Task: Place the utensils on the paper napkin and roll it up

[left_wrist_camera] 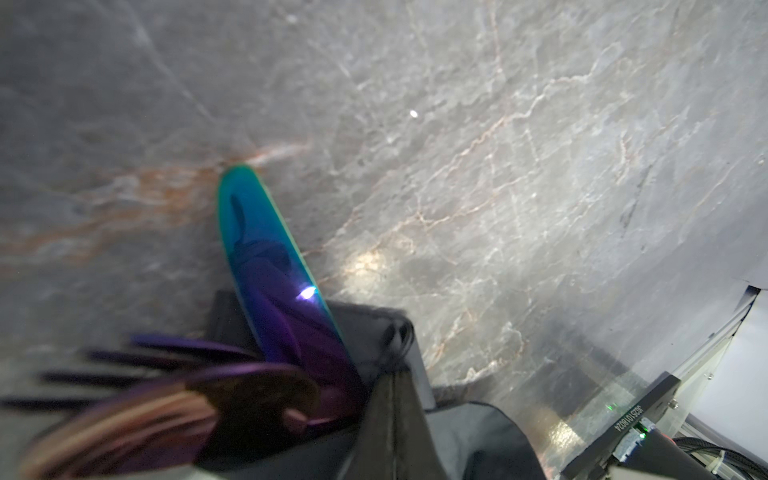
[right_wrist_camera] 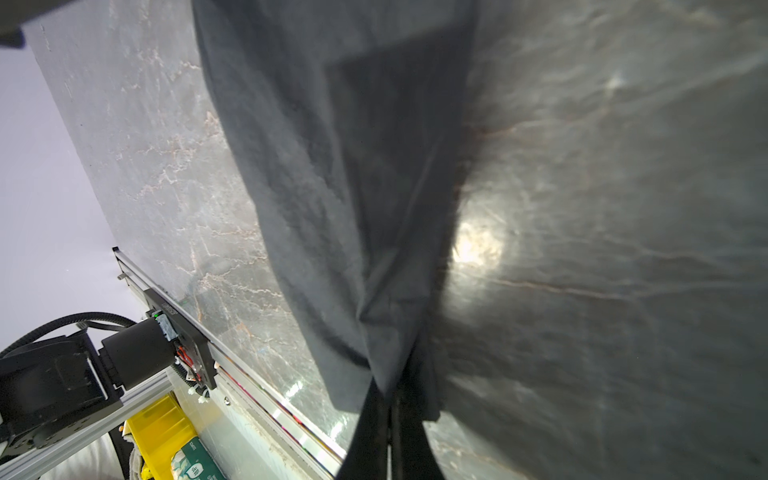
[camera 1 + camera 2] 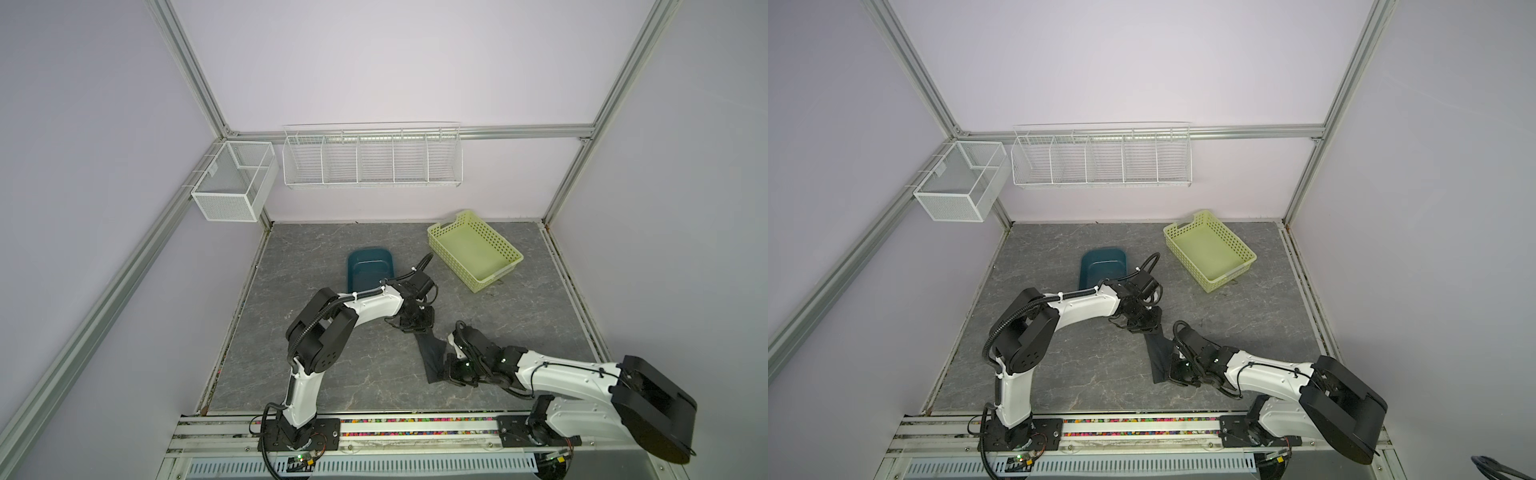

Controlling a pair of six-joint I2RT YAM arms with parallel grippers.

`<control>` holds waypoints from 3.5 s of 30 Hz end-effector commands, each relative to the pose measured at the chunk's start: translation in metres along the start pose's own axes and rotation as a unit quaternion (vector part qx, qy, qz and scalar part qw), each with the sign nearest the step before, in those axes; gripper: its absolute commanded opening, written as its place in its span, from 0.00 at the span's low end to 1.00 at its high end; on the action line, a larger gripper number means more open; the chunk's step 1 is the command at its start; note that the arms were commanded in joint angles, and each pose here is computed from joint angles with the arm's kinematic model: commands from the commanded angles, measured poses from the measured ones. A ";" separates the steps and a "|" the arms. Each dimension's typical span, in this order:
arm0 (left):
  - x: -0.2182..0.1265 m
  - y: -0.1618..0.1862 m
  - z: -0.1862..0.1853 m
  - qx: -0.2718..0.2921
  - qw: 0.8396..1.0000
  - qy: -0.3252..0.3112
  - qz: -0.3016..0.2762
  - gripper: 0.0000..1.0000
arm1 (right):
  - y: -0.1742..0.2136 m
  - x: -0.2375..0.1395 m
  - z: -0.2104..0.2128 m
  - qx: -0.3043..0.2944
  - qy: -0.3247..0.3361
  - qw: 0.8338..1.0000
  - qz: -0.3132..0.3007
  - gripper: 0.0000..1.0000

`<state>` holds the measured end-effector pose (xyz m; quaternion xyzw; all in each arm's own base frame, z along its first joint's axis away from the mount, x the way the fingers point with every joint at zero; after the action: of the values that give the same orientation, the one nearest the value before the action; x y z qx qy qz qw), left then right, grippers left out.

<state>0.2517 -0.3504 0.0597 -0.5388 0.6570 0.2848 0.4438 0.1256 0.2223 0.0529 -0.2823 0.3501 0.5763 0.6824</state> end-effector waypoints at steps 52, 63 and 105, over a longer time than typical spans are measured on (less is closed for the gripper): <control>0.010 0.077 0.017 -0.009 1.000 -0.020 0.007 0.00 | 0.011 0.005 -0.018 0.011 0.058 0.998 0.026 0.13; 0.010 0.080 0.021 -0.005 0.999 -0.029 0.012 0.00 | -0.008 -0.027 -0.008 -0.004 0.045 0.999 -0.009 0.57; -0.032 0.009 -0.037 0.056 0.996 -0.048 -0.048 0.03 | -0.036 0.004 -0.008 -0.003 0.040 0.999 0.009 0.06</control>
<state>0.2279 -0.3722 0.1193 -0.5624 0.6336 0.2204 0.4835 0.1623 0.2176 0.0519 -0.3005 0.3642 0.5747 0.6684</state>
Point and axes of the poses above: each gripper's point midway between its finger pads, its own x axis out along the fingers, its own z axis along the line the jaws close on, y = z × x, the point moved 4 cm from there along -x, back along the fingers, and after that the axes turned 5 degrees about x, right-handed, at the moved point
